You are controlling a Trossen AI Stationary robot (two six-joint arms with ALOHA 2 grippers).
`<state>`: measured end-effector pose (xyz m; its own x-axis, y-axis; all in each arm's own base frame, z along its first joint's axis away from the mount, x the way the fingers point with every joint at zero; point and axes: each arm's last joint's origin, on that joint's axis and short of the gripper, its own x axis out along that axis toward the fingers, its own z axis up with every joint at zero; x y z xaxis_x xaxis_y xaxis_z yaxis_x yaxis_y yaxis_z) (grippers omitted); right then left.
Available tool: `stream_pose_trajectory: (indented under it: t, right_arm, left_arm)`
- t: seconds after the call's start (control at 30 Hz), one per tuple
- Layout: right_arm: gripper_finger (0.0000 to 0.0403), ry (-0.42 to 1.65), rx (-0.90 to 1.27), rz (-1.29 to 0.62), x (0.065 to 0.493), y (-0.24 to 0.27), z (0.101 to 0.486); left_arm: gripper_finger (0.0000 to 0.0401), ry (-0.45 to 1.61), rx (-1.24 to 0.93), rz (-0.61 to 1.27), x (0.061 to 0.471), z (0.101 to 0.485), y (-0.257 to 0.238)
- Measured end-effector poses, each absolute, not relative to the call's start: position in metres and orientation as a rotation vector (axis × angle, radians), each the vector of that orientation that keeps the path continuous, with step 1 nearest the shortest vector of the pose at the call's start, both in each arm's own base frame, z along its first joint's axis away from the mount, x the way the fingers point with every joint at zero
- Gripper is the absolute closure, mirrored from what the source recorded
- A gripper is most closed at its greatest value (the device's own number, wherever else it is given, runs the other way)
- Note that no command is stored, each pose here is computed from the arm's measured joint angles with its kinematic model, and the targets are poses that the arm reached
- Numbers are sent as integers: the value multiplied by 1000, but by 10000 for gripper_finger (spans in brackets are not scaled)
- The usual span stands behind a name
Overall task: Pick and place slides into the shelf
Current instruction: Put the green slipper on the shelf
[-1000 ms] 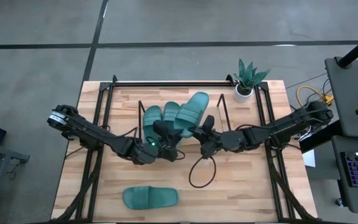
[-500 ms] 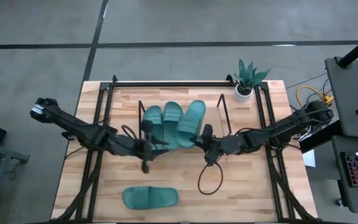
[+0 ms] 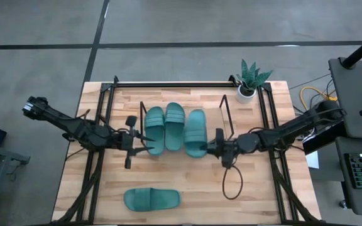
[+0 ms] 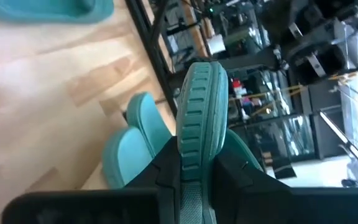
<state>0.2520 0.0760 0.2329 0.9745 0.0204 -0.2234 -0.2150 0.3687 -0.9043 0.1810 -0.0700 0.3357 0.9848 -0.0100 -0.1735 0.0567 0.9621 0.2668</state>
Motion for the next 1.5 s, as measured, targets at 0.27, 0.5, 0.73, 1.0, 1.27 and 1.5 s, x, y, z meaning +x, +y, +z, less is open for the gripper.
stream_pose_trajectory:
  t: [0.27, 0.5, 0.73, 1.0, 1.27, 1.5]
  right_arm:
    - [361, 83, -1159, 191, 236, 66, 219]
    - [361, 121, -1103, 212, 240, 53, 210]
    - [361, 131, -1095, 224, 246, 44, 204]
    - [361, 162, -1089, 232, 259, 36, 187]
    - [361, 180, -1107, 222, 269, 31, 172]
    - [361, 193, -1024, 221, 268, 31, 172]
  left_arm:
    - [305, 165, 264, -30, 175, 327, -67]
    - [305, 165, 272, -27, 176, 328, -68]
    - [305, 176, 277, -26, 178, 325, -68]
    - [305, 181, 280, -26, 178, 325, -68]
    - [305, 182, 278, -26, 178, 324, -68]
    - [305, 182, 276, -26, 178, 324, -68]
